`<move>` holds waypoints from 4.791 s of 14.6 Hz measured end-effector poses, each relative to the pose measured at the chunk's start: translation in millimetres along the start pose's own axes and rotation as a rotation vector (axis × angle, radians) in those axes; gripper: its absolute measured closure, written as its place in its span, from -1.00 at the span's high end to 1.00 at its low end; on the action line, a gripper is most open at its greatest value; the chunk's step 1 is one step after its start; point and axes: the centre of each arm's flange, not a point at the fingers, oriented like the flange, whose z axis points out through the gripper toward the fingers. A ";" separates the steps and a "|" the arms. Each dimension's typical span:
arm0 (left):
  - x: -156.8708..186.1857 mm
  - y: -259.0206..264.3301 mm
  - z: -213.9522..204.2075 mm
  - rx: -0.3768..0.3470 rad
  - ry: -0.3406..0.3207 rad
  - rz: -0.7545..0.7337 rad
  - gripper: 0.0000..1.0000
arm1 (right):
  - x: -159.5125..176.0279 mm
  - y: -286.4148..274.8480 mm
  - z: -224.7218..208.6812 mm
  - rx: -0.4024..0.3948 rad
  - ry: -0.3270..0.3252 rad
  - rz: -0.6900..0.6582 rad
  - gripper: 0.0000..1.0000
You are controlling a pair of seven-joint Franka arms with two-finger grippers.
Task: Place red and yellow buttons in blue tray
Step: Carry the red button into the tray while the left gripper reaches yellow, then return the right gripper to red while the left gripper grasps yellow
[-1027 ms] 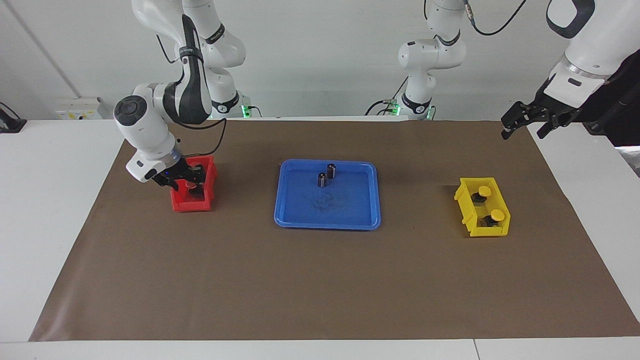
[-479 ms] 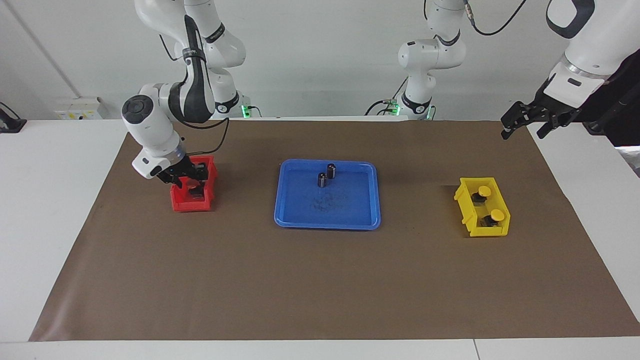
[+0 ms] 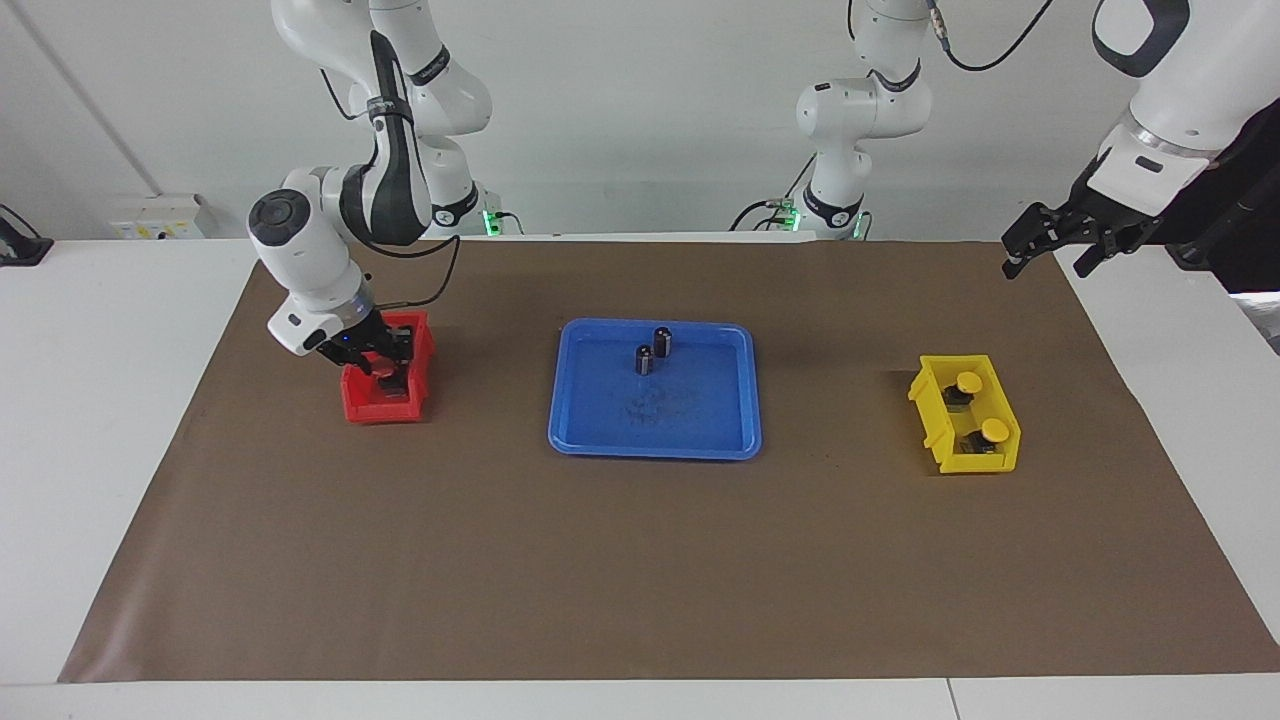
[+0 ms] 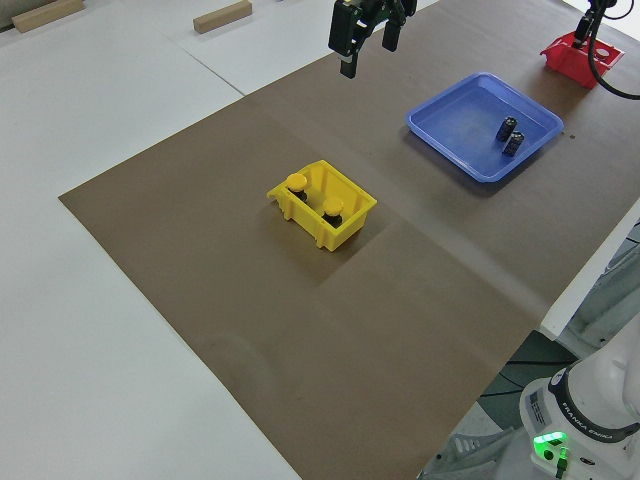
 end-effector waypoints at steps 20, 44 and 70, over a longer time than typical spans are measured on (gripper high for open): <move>-0.2 0.0 0.7 0.000 -0.003 0.000 1.00 | 107.4 -289.5 -125.9 0.042 0.028 0.113 -0.18; 28.5 -14.6 131.2 0.022 0.113 -0.016 0.78 | 100.0 -399.9 -4.2 0.008 -0.002 0.196 0.15; 76.1 -38.0 260.7 0.040 0.145 -0.030 0.30 | -38.2 1.5 -21.3 0.032 0.013 -0.062 0.44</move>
